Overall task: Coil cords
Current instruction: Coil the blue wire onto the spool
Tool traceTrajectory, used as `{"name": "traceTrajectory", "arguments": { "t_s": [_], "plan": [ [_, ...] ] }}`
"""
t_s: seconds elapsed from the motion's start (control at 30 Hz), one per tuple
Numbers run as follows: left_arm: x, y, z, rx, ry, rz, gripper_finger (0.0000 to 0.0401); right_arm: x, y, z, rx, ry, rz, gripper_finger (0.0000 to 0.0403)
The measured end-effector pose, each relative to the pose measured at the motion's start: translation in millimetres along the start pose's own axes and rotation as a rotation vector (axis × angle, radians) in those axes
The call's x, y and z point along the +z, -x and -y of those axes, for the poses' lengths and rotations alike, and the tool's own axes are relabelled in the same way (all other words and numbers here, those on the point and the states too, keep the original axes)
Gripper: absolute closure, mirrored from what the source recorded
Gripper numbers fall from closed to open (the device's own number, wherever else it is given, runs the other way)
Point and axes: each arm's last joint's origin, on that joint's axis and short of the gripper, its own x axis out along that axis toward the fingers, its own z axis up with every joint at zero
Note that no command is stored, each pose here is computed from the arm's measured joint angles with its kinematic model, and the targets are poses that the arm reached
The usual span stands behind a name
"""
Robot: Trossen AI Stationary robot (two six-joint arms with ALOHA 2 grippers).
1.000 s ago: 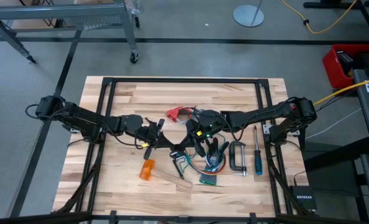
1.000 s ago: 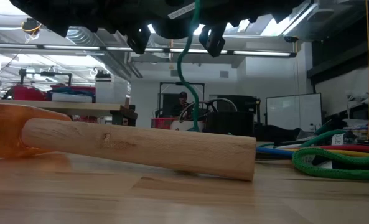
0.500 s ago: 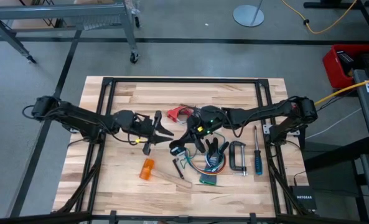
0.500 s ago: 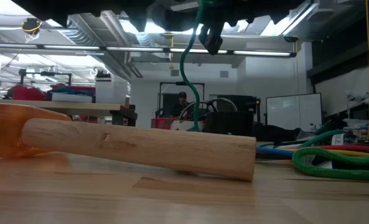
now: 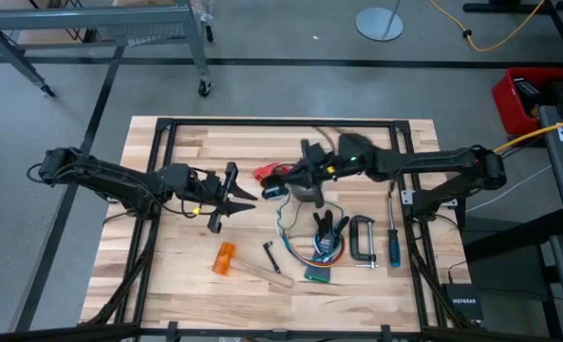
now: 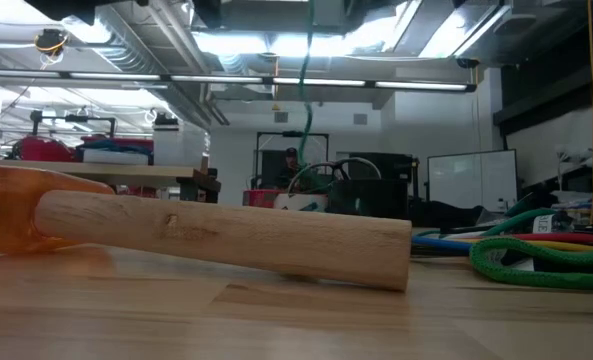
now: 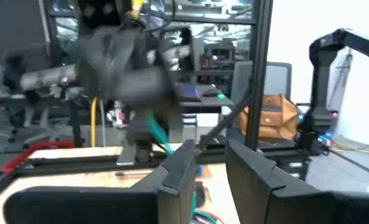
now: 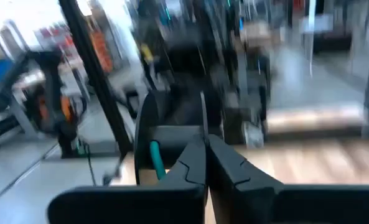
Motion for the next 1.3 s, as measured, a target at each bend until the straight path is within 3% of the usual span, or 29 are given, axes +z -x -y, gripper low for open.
{"name": "traceTrajectory", "arguments": {
  "t_s": [0.27, 0.4, 0.73, 0.93, 1.3],
  "plan": [
    [6, -3, -2, 0.061, -0.047, 0.104, 0.0337, 33, 13, -10, 0.013, 0.188, 0.279, 0.0401],
    [11, -7, -2, 0.064, -0.066, 0.219, 0.0338, 40, 15, -10, -0.050, 0.241, 0.359, 0.0401],
    [27, -6, -4, 0.195, -0.297, 0.482, 0.0339, 52, 20, -14, -0.033, 0.314, 0.510, 0.0401],
    [42, -12, -5, 0.219, -0.351, 0.500, 0.0335, 39, 5, -9, 0.033, 0.320, 0.462, 0.0401],
    [44, -20, -6, 0.245, -0.368, 0.410, 0.0329, 22, -16, 0, 0.073, 0.335, 0.469, 0.0402]
  ]
}}
